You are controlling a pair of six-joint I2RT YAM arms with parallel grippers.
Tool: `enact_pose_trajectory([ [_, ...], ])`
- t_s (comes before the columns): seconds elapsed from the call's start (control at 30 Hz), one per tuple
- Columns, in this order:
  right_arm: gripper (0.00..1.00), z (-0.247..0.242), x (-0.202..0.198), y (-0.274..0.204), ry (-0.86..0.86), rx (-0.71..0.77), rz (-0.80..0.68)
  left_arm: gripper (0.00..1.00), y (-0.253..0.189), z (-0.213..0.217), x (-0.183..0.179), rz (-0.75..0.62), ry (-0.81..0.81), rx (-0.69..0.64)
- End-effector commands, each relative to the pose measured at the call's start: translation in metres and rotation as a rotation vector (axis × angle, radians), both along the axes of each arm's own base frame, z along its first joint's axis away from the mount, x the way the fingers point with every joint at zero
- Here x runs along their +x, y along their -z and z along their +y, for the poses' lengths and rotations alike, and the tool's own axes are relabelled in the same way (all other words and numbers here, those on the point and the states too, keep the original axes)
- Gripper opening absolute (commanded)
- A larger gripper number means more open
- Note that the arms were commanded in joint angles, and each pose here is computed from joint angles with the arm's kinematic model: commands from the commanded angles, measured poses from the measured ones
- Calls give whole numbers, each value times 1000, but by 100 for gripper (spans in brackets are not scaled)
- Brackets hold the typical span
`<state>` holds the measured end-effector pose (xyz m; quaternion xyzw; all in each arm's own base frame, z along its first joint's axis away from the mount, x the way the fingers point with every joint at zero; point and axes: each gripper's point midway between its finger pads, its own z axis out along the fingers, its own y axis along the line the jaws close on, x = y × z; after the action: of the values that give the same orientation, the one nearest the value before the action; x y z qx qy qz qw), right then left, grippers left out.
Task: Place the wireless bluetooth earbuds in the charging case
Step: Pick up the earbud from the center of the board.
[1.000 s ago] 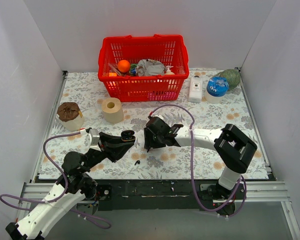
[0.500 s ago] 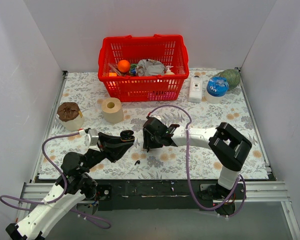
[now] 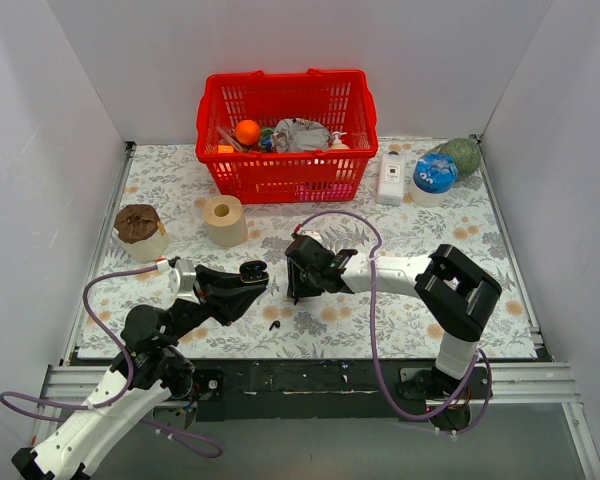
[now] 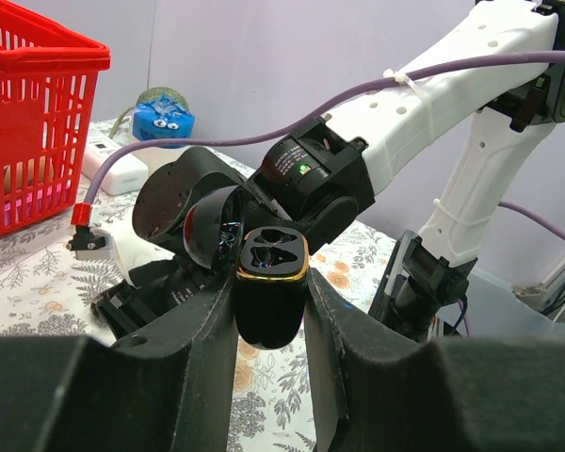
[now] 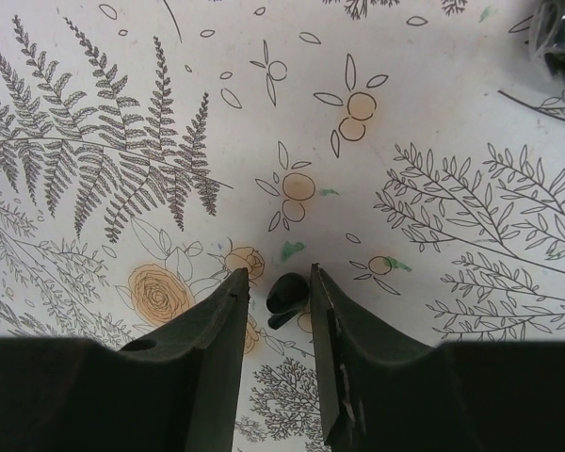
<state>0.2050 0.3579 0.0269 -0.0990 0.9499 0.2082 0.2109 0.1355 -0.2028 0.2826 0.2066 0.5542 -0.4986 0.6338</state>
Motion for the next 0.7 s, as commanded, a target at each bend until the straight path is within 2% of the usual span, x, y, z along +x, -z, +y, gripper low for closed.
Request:
enact_pose_trajectory([
  [0.0, 40, -26, -20, 36, -5, -127, 67, 0, -18, 5, -3, -35, -11, -22],
  [0.67, 27, -41, -33, 48, -16, -167, 88, 0, -18, 4, -4, -33, -4, -23],
])
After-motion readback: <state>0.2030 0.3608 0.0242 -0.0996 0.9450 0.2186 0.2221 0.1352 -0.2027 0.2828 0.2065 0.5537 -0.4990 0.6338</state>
